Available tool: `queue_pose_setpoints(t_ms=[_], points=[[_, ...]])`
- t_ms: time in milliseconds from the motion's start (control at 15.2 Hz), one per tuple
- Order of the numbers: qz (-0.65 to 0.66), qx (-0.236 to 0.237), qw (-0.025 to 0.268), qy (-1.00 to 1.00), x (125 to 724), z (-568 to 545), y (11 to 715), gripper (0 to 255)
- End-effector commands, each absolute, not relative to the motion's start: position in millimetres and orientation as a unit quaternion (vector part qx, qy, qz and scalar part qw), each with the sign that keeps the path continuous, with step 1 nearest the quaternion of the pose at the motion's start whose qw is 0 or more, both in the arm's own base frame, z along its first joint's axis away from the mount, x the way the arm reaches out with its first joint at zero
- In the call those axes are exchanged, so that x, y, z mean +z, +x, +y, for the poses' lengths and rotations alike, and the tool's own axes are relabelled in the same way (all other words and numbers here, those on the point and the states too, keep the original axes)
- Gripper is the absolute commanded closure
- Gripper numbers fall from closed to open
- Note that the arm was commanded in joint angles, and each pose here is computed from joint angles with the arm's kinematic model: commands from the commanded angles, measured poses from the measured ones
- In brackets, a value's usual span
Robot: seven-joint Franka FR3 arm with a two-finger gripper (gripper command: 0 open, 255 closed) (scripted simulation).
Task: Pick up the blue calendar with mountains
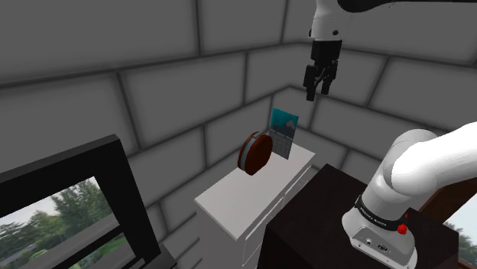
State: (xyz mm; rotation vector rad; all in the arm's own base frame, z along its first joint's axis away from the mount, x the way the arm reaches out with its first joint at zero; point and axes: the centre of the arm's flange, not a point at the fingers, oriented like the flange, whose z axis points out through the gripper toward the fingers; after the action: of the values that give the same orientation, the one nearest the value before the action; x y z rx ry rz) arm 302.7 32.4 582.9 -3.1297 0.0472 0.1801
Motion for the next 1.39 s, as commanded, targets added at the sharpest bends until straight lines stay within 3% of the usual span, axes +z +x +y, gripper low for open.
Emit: queue_pose_setpoints(t_ms=[0, 1320], points=[[0.015, 0.057, 0.003, -0.998, 582.9, 32.4, 302.7, 0], [-0.020, 0.093, 0.004, -0.995, 438.7, -157.2, 428.5, 0]])
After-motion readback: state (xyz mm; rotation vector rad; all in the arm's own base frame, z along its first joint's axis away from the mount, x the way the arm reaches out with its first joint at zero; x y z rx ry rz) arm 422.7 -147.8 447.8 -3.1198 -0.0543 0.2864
